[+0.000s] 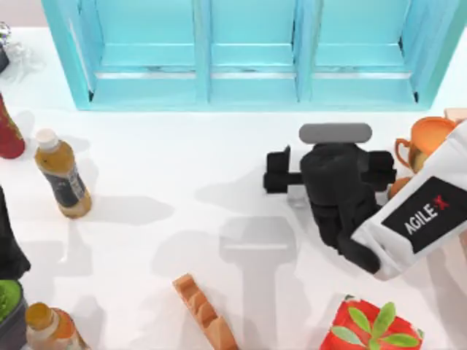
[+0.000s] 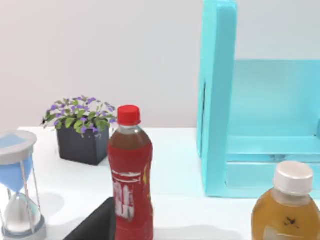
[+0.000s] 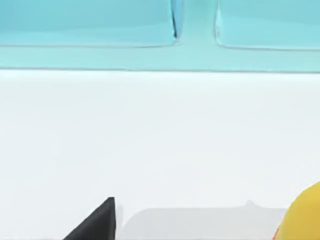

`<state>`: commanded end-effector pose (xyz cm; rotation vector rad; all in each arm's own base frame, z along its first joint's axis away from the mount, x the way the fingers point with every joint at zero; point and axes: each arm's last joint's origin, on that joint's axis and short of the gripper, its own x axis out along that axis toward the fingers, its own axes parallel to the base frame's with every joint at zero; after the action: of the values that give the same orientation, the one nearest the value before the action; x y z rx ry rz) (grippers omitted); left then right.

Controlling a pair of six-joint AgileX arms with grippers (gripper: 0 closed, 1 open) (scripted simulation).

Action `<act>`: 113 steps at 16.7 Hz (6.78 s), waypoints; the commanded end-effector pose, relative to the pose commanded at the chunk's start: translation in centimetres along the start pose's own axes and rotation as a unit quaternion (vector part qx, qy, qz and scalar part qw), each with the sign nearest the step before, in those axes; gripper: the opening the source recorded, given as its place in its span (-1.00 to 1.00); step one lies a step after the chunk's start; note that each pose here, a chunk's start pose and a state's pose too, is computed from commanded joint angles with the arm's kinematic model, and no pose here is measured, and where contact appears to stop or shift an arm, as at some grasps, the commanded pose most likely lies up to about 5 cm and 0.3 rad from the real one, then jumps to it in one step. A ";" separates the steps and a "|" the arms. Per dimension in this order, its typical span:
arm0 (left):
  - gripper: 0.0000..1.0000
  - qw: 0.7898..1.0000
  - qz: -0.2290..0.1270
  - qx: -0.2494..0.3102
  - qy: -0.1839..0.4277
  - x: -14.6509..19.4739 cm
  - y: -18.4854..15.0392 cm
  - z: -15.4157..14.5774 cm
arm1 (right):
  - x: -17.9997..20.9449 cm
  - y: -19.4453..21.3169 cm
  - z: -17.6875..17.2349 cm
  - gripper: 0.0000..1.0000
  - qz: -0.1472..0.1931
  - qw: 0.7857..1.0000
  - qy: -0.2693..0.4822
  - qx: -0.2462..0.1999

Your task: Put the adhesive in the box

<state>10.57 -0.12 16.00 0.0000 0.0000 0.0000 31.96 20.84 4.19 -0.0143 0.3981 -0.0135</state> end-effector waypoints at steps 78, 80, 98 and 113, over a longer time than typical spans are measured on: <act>1.00 1.000 0.000 0.000 0.000 0.0 0.0 0.0 | -14.7 -42.8 5.4 -1.00 0.360 0.923 0.000 -0.138; 1.00 1.000 0.000 0.000 0.000 0.0 0.0 0.0 | -14.7 -42.8 5.4 -1.00 0.360 0.923 0.000 -0.138; 1.00 1.000 0.000 0.000 0.000 0.0 0.0 0.0 | -10.5 -39.9 3.9 -1.00 0.353 0.923 -0.004 -0.152; 1.00 1.000 0.000 0.000 0.000 0.0 0.0 0.0 | -9.9 -38.9 3.3 0.06 0.360 0.923 0.000 -0.138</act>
<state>10.57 -0.12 16.00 0.0000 0.0000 0.0000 23.71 -17.88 11.70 -0.1459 0.3843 0.7715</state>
